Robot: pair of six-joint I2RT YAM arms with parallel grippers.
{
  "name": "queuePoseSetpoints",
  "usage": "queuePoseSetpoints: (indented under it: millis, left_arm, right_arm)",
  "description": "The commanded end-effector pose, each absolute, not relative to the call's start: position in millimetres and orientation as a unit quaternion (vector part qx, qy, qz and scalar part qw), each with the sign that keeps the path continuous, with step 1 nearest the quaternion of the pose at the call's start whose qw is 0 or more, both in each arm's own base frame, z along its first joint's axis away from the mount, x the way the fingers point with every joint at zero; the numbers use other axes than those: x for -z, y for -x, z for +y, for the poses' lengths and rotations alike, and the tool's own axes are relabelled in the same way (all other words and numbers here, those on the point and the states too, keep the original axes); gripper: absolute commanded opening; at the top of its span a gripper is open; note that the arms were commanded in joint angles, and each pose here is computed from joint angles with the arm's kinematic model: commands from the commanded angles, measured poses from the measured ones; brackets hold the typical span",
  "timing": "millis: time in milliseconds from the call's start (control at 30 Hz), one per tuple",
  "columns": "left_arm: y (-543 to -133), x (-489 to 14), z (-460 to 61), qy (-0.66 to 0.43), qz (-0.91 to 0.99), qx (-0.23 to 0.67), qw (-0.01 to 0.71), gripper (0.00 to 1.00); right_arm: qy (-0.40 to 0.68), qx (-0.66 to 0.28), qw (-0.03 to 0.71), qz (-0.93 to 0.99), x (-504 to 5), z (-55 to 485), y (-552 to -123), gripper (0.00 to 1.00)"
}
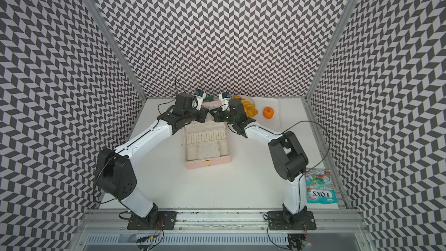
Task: Put jewelry chain into jewelry box
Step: Hang the necklace on the jewelry box clasp.
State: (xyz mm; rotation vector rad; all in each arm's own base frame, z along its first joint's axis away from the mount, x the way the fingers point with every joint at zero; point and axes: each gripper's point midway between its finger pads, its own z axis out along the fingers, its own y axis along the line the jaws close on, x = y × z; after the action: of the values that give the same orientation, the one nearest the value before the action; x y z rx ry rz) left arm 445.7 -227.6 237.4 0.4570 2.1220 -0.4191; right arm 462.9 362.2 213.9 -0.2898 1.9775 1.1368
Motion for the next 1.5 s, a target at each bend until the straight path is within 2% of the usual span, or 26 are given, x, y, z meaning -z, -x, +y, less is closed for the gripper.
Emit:
queuePoseSetpoints:
  millis: [0, 667, 1467]
  left_arm:
    - [-439, -264, -229, -0.186, 0.845, 0.187, 0.466, 0.0]
    - [-441, -287, -231, -0.19, 0.833, 0.192, 0.483, 0.0]
    - [-448, -244, -222, -0.181, 0.854, 0.17, 0.457, 0.0]
  right_arm:
    - [0.118, -0.452, 0.429, 0.773, -222, 361, -470, 0.01]
    - [0.119, -0.457, 0.431, 0.769, -228, 362, -470, 0.01]
    - [0.121, -0.462, 0.428, 0.767, -232, 360, -463, 0.01]
